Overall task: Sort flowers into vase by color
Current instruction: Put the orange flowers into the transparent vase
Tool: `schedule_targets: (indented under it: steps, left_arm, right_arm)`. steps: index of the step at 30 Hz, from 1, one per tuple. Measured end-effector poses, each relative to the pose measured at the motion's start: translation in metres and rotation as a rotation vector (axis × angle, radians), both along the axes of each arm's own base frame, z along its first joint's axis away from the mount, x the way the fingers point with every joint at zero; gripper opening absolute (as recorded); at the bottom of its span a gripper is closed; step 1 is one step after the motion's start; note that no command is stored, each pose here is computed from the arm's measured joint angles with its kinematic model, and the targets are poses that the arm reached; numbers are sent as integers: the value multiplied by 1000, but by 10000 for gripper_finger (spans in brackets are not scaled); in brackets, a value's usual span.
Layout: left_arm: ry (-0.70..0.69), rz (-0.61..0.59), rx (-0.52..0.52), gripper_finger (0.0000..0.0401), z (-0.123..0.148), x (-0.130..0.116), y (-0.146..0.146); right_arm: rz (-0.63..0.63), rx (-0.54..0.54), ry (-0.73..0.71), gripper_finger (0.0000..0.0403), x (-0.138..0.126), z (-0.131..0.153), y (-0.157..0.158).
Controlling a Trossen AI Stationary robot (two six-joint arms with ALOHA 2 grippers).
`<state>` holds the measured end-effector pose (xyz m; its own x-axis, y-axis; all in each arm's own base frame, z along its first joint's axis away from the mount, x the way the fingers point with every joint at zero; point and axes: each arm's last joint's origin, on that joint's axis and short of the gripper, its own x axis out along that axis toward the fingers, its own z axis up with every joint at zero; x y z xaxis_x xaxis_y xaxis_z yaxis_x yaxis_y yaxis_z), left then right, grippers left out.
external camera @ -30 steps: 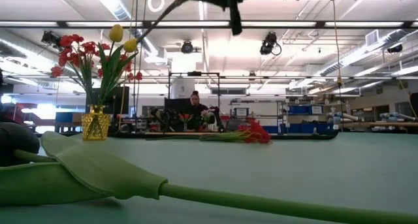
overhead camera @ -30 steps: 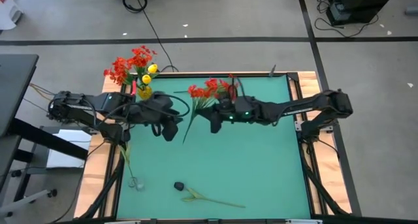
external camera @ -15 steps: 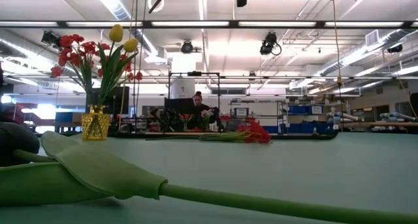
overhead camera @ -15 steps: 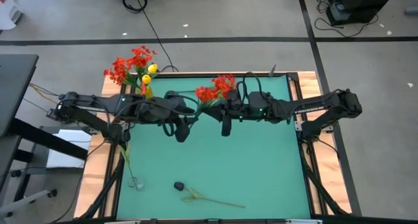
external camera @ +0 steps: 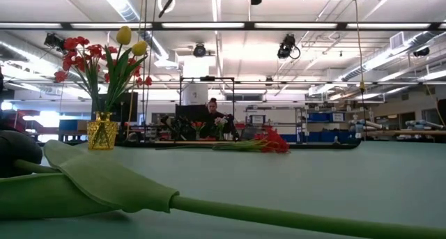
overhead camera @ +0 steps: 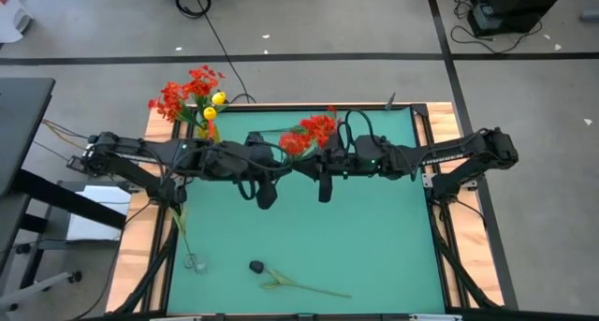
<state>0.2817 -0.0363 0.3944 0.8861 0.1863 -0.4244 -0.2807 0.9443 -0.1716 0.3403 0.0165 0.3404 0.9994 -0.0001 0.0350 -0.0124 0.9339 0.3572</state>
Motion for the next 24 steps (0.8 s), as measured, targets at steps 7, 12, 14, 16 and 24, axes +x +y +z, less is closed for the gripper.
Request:
schedule_targets:
  steps: [7,12,14,16,24]
  left_arm:
    - [46,-71,57,11,1,-11,-7]
    - [98,-171,128,10,8,-41,-27]
    - [115,-202,156,10,10,-57,-37]
    - [91,-230,178,10,16,-73,-47]
    - [-64,-651,157,10,42,-159,-89]
  right_arm:
    - [-23,35,2,86,-1,1,-1]
    - [-91,137,-10,153,-11,10,-3]
    - [-144,144,1,162,-16,13,-5]
    - [-195,137,40,163,-20,12,-5]
    - [-360,322,138,160,-23,-2,-8]
